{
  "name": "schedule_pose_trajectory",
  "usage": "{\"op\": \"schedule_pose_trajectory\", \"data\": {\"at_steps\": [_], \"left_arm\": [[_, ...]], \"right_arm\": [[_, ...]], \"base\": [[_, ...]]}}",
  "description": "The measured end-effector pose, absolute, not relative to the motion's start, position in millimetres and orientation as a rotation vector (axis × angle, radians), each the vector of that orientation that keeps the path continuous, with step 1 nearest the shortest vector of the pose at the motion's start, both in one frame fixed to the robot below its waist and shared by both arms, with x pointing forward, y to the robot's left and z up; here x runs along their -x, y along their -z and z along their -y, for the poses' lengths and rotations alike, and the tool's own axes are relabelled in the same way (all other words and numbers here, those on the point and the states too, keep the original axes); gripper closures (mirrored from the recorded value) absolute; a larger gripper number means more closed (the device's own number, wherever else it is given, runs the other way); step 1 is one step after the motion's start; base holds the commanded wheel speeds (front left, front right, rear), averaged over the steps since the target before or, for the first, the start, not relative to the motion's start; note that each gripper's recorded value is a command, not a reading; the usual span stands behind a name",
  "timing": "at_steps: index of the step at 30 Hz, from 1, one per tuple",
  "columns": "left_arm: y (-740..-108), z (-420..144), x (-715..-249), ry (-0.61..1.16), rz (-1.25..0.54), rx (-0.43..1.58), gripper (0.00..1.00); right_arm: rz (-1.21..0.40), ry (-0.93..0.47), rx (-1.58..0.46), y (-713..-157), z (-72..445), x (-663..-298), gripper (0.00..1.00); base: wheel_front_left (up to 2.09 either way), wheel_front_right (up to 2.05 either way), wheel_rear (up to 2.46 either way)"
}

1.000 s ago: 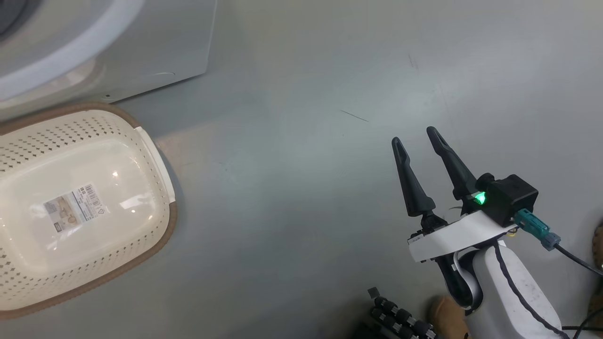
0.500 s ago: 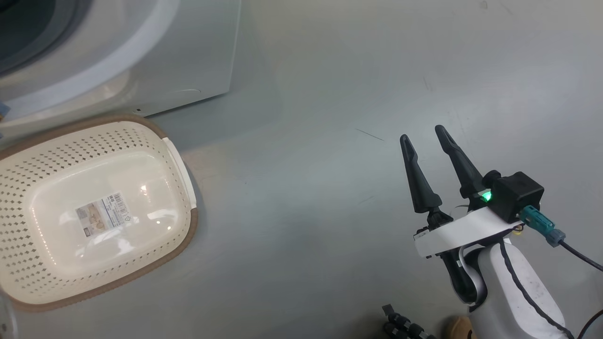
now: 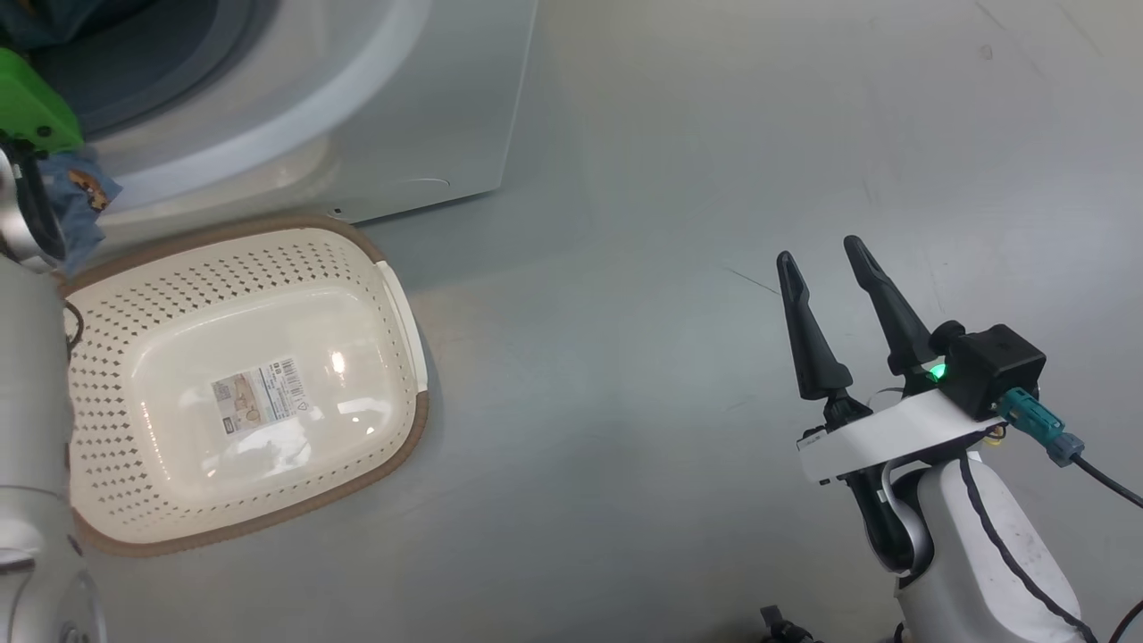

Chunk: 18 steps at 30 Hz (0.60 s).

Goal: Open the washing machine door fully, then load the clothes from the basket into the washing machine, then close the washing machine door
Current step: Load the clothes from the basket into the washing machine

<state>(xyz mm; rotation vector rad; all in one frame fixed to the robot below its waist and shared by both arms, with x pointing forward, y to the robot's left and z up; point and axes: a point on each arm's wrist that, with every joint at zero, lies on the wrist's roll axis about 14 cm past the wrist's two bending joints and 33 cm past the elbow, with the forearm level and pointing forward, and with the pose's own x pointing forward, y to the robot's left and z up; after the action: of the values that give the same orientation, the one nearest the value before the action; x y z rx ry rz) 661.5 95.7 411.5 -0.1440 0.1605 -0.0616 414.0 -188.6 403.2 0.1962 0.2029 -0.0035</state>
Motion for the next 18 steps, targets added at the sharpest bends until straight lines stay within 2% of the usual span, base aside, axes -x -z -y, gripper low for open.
{"op": "schedule_pose_trajectory", "data": {"at_steps": [18], "left_arm": [[-387.0, -90.2, -604.5, 0.124, -0.216, 0.164, 0.0]], "right_arm": [[-0.169, -0.068, -0.191, -407.6, 167.6, -434.3, 0.0]], "base": [[0.0, 0.0, 0.0]]}}
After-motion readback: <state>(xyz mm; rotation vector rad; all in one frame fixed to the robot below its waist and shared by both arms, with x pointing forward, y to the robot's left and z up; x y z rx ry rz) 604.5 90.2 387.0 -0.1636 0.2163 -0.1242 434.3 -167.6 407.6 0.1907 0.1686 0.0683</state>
